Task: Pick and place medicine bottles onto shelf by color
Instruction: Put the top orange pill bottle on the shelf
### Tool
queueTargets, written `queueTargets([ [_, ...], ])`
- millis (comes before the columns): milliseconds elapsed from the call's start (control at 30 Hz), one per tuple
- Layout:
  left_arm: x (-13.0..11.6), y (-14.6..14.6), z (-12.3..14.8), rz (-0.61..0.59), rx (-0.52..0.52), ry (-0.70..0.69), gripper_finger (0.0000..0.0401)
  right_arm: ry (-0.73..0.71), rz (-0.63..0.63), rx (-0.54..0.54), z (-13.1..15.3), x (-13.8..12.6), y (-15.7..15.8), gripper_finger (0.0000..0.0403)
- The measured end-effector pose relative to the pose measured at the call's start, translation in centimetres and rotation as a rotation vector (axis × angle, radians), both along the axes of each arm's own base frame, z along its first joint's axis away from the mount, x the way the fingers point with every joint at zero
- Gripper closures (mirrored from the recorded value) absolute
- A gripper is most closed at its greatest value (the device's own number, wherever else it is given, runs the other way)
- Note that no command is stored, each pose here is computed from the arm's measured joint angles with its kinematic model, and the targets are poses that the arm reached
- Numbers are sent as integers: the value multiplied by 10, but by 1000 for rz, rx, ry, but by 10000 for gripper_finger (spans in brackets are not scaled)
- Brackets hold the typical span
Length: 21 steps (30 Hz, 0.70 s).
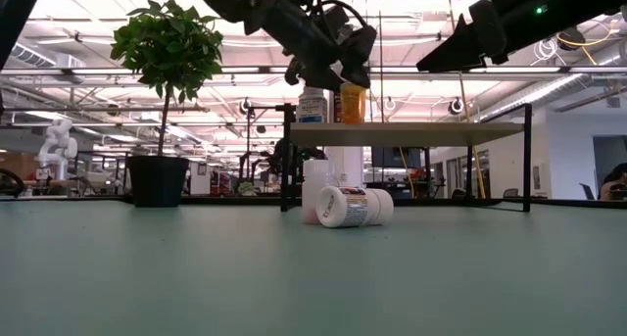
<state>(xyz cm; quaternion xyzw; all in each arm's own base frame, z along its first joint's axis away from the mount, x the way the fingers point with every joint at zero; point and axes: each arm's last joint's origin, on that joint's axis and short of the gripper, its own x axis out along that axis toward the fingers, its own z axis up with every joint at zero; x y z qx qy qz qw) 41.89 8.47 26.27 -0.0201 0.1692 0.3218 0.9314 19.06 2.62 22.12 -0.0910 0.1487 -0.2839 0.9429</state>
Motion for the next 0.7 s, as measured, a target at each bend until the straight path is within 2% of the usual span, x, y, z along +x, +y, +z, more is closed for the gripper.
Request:
queueTargets([
  [233,-4,12,-2,32,-9,18,133,0,0,0,0,0,0,74],
  [700,-5,18,-1,44,-4,14,130,0,1,0,0,0,0,74],
])
